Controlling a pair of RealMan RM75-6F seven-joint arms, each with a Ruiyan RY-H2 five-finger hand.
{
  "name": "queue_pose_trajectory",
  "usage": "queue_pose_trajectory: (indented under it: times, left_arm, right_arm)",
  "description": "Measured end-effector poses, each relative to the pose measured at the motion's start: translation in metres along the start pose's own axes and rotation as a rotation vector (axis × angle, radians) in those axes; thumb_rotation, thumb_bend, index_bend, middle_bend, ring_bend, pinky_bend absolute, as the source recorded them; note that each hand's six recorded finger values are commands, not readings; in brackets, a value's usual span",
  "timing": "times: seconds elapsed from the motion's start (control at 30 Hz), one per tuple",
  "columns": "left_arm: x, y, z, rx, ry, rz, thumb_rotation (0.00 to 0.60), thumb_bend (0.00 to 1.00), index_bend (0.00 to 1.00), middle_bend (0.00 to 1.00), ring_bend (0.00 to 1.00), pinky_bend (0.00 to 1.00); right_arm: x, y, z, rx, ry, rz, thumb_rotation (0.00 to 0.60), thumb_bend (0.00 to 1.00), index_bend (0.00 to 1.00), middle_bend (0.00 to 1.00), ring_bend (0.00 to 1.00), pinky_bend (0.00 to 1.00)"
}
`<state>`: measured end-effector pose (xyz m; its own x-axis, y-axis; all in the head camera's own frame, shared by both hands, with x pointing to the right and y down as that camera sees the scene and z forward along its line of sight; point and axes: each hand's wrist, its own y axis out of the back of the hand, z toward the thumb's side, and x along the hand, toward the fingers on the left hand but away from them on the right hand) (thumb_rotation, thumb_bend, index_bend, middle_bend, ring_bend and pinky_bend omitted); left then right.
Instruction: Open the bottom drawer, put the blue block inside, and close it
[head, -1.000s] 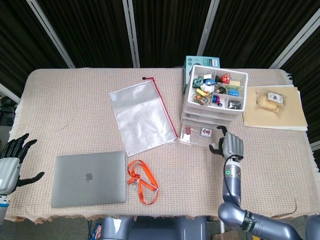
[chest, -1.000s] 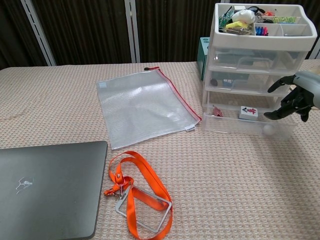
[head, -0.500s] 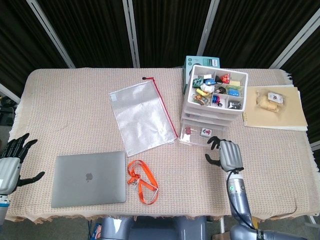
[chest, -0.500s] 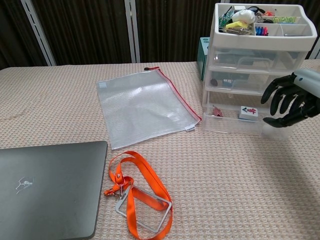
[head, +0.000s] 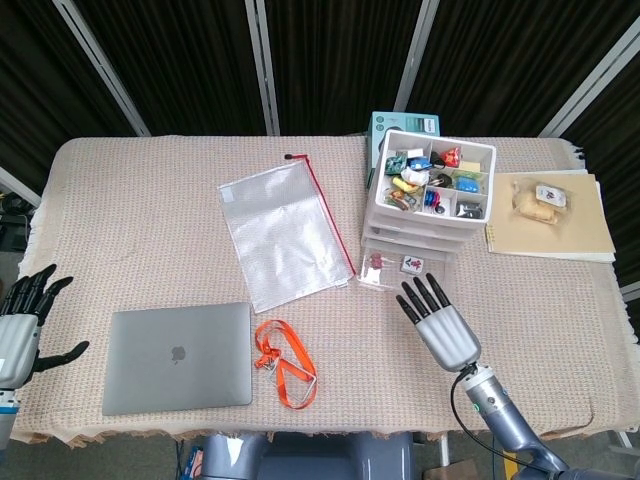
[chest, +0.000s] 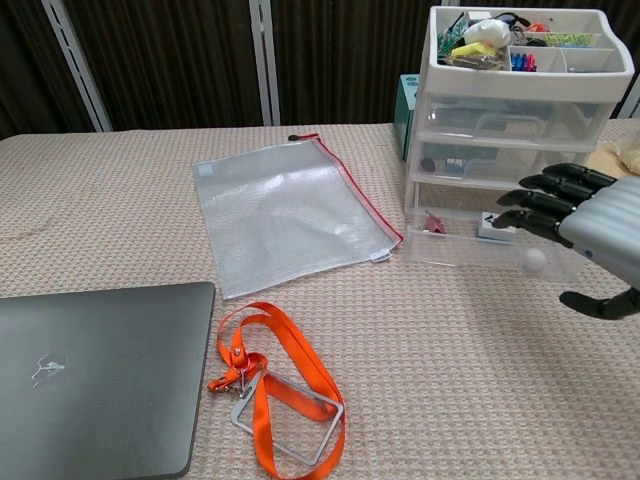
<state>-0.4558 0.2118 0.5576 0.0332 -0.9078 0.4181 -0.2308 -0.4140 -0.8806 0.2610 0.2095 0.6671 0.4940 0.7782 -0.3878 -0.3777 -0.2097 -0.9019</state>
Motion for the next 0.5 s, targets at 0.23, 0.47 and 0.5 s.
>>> queue_pose_trajectory:
  times: [0.23,0.47,0.5]
  left_arm:
    - [0.0,0.0,0.0,-0.003,0.0,0.001,0.6,0.19,0.14,0.0,0.0,0.0]
    - [0.001,0.001,-0.001,-0.005,-0.001,0.003,0.6,0.19,0.14,0.0,0.0,0.0]
    - [0.001,0.001,-0.001,-0.005,-0.001,0.003,0.6,0.19,0.14,0.0,0.0,0.0]
  right_arm:
    - [-0.006,-0.015,0.016,0.258,0.124,-0.008,0.6,0.24,0.18,0.06,0.0,0.03]
    - [-0.019,-0.02,0.021,0.398,0.178,-0.022,0.6,0.25,0.18,0.06,0.0,0.03]
    - [-0.02,-0.02,0.021,0.412,0.182,-0.022,0.6,0.25,0.18,0.06,0.0,0.03]
